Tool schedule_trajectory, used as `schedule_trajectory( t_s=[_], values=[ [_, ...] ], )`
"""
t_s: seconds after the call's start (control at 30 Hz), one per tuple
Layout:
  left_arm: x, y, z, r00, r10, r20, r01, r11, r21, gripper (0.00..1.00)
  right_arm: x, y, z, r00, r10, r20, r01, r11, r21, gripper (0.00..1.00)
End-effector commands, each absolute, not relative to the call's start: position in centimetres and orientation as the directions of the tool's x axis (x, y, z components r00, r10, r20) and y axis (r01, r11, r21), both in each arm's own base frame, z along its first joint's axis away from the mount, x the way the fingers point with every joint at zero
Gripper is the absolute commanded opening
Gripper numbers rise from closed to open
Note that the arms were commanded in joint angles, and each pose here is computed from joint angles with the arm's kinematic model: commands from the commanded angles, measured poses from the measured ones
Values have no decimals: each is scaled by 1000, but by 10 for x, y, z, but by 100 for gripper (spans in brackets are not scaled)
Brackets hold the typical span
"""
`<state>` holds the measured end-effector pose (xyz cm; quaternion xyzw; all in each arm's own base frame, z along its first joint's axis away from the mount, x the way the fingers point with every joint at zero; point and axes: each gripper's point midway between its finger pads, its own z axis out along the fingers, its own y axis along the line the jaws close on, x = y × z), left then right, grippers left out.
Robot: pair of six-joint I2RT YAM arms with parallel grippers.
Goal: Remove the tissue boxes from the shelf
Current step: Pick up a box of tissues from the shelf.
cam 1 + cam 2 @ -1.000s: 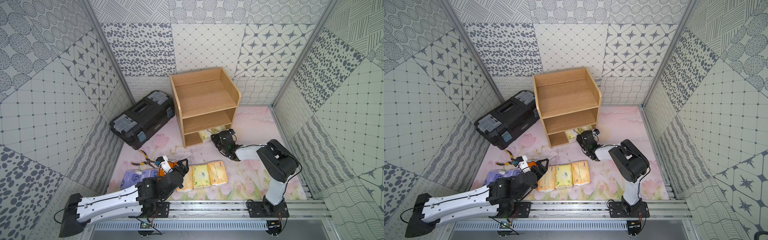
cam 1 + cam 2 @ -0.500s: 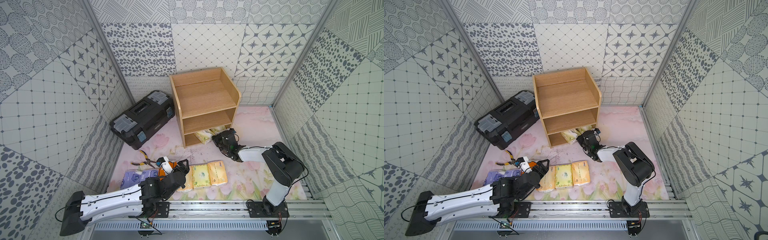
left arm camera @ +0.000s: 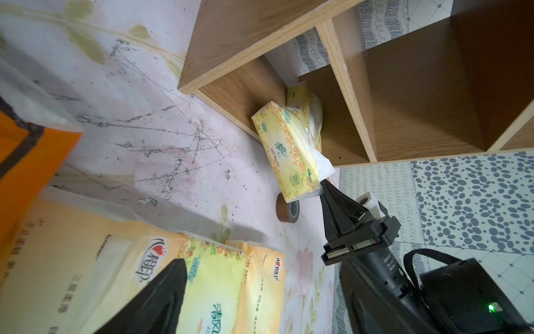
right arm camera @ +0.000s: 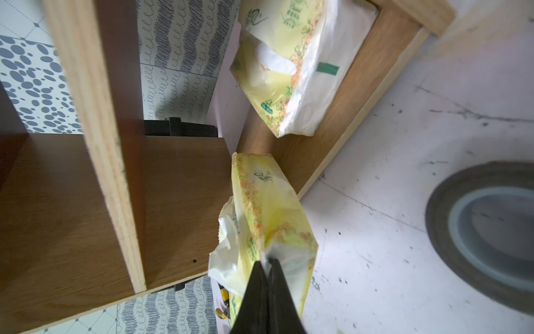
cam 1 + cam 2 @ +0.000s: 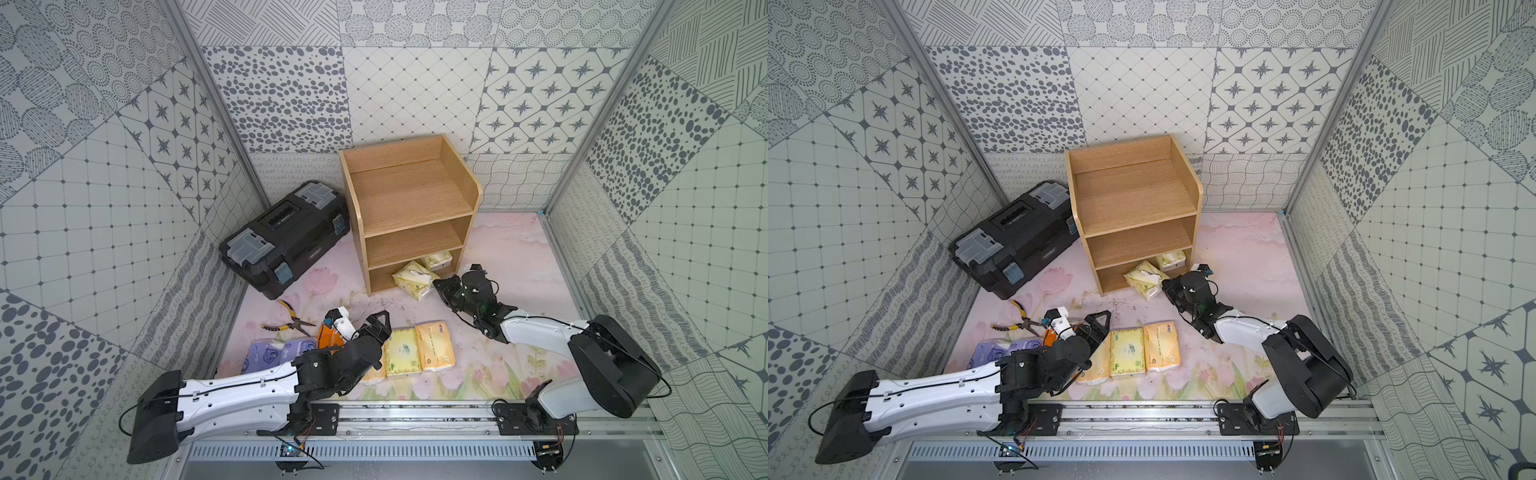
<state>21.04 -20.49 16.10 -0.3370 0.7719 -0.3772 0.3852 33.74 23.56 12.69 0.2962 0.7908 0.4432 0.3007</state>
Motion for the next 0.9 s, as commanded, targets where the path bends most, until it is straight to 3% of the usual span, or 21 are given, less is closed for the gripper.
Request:
schedule_trajectory(
  t_s=[0.0, 0.33, 0.87],
  values=[
    [216, -239, 196, -502, -842, -197, -169, 319, -933, 90, 327, 232, 149, -652, 730, -204, 155, 391, 907, 0],
    [226, -283, 207, -546, -832, -97, -153, 212, -965, 99, 287, 209, 166, -667, 722, -184, 142, 365, 920, 0],
    [255, -358, 197, -608, -794, 15, -130, 80, -988, 97, 245, 194, 191, -692, 713, -110, 121, 266, 956, 0]
  ],
)
